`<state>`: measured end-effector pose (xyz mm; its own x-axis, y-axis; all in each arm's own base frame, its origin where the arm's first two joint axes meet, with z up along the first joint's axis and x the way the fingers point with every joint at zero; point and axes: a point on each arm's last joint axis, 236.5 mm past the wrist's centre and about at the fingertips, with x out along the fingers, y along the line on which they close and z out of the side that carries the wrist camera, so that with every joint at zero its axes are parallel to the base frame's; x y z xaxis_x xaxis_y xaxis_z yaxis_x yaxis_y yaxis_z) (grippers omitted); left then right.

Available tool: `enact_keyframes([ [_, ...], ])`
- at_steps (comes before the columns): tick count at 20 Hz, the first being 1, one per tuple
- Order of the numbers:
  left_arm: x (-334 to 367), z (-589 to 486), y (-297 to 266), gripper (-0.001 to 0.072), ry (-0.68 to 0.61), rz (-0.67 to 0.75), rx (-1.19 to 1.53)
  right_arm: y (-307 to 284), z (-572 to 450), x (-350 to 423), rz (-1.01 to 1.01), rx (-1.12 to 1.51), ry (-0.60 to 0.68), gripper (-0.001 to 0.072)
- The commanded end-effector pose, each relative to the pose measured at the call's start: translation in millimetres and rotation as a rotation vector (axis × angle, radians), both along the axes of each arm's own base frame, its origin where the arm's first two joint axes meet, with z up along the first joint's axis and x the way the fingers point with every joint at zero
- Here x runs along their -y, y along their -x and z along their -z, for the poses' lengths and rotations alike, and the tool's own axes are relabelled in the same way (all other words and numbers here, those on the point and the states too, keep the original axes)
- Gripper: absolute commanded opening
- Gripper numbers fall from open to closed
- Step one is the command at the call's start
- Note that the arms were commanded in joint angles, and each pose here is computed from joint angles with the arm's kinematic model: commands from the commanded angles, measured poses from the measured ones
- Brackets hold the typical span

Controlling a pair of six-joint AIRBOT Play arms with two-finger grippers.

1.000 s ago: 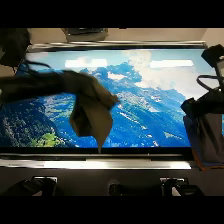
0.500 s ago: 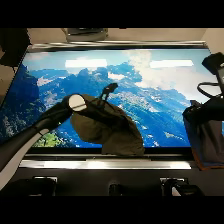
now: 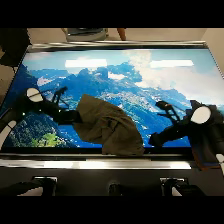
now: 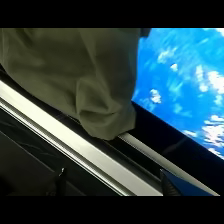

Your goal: Fold the shirts.

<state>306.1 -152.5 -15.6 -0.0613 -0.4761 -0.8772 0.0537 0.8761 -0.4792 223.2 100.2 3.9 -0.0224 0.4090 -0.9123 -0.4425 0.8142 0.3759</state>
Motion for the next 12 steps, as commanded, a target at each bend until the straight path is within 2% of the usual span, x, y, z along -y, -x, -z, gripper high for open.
enact_keyframes([
  [1,8.7,46.2,37.7,0.0698,0.077,-0.077,-0.103,9.9,48.6,-20.0,0.097,-0.029,-0.093,0.0706],
  [3,25.0,59.1,43.6,0.0697,0.102,-0.097,-0.110,6.9,58.3,-29.6,0.162,-0.021,-0.144,0.0706],
  [9,51.7,84.3,50.3,0.0691,0.066,-0.043,-0.105,-4.3,73.8,-41.2,0.223,-0.039,-0.202,0.0707],
  [12,52.4,86.9,38.8,0.0396,0.058,-0.082,-0.070,-2.1,84.8,-48.8,0.217,-0.093,-0.236,0.0707],
])
